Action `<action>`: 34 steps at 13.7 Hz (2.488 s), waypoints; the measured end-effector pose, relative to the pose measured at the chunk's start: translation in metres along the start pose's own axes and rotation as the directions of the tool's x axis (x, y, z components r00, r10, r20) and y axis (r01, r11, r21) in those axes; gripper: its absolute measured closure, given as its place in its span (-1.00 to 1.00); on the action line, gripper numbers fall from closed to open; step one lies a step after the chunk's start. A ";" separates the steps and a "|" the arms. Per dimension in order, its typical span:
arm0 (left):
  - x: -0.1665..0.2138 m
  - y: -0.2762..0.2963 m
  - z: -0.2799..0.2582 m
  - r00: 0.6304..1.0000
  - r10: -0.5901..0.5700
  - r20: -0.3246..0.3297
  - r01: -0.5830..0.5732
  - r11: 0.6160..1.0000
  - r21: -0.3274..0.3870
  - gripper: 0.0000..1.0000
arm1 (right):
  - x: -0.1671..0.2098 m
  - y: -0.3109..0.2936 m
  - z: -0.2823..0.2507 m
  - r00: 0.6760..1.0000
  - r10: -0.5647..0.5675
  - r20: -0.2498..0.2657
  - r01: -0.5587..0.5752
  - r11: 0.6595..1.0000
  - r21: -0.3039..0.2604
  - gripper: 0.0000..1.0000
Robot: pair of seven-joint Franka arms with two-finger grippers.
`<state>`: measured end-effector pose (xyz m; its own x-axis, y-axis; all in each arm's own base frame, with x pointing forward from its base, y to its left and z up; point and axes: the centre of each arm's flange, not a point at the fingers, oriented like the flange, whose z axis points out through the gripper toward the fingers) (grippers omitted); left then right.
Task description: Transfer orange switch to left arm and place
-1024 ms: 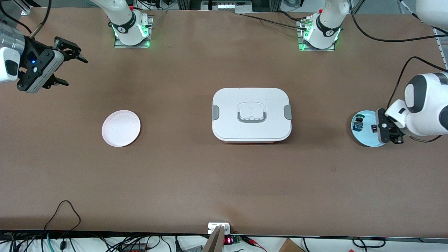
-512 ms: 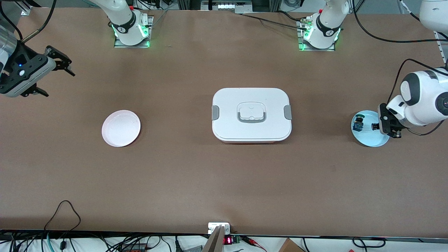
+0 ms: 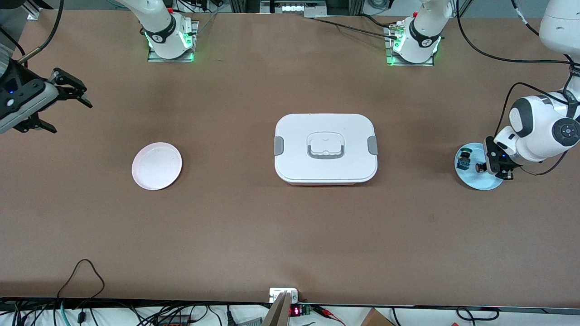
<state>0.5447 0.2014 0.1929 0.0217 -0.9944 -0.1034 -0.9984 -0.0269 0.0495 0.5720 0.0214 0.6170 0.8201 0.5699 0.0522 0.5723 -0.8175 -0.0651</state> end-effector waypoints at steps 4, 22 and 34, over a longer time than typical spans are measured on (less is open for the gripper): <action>0.000 0.000 0.001 1.000 0.008 -0.002 -0.008 1.000 -0.001 0.20 | -0.005 -0.006 0.003 0.941 0.334 0.053 -0.335 0.942 0.006 -1.00; 0.084 -0.043 -0.211 0.915 -0.381 0.132 0.403 0.874 -0.271 -1.00 | 0.028 0.010 0.056 0.908 0.413 0.077 -0.409 0.911 -0.058 -1.00; 0.149 -0.041 -0.375 0.230 -0.950 0.211 0.973 0.230 -0.024 -1.00 | 0.027 0.008 0.050 0.911 0.406 0.071 -0.401 0.913 -0.079 -1.00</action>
<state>0.6084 0.0158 0.5482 0.9426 -0.1815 -0.2803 -0.2072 -0.9761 -0.0649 0.5992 0.0346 0.5677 0.9800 0.1928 -0.0498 0.1930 -0.9812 -0.0015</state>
